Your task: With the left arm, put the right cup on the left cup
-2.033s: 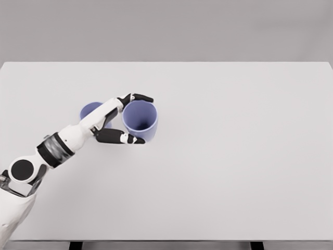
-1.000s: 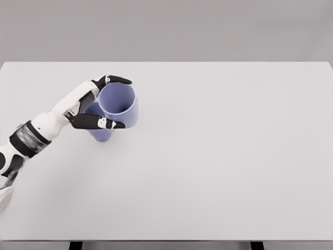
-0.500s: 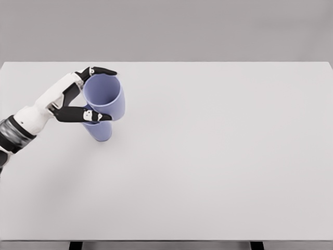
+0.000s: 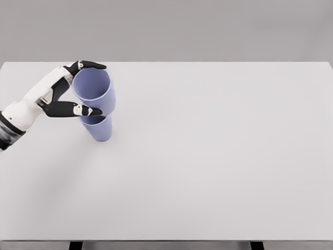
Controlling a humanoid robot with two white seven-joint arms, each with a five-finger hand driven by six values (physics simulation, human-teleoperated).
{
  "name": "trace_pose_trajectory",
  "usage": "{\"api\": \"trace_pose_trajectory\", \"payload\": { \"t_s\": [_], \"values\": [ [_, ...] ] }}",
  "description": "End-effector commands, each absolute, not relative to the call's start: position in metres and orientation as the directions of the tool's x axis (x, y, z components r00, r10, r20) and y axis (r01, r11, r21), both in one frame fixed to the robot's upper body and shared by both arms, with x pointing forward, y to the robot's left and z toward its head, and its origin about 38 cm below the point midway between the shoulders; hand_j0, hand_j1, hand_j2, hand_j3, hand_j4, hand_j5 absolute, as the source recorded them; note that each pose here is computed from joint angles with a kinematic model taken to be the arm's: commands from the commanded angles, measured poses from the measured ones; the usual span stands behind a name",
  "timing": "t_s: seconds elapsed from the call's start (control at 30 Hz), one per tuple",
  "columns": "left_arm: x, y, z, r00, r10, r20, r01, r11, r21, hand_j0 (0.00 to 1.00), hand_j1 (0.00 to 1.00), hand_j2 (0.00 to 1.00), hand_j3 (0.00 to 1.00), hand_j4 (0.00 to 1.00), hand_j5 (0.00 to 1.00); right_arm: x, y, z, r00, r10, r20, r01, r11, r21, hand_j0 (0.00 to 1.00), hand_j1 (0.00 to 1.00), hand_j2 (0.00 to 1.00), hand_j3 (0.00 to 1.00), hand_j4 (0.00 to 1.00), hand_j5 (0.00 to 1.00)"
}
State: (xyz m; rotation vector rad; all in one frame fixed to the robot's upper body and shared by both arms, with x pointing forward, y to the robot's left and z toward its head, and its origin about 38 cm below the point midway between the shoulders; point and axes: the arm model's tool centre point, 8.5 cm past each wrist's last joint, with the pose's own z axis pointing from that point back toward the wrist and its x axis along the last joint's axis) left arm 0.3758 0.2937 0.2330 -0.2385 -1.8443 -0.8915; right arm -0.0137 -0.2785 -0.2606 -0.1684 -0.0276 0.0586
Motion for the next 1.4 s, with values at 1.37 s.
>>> {"api": "trace_pose_trajectory", "payload": {
  "t_s": [1.37],
  "values": [
    [0.384,0.325,0.209,-0.331,-0.298,0.895,0.519,0.735,0.437,0.75,0.75,0.75,0.75,0.75,0.75,-0.014,-0.279,-0.261,0.998,0.06,0.023,-0.056,0.984,-0.168,1.0,1.0,1.0,1.0,1.0,1.0]
  ]
}}
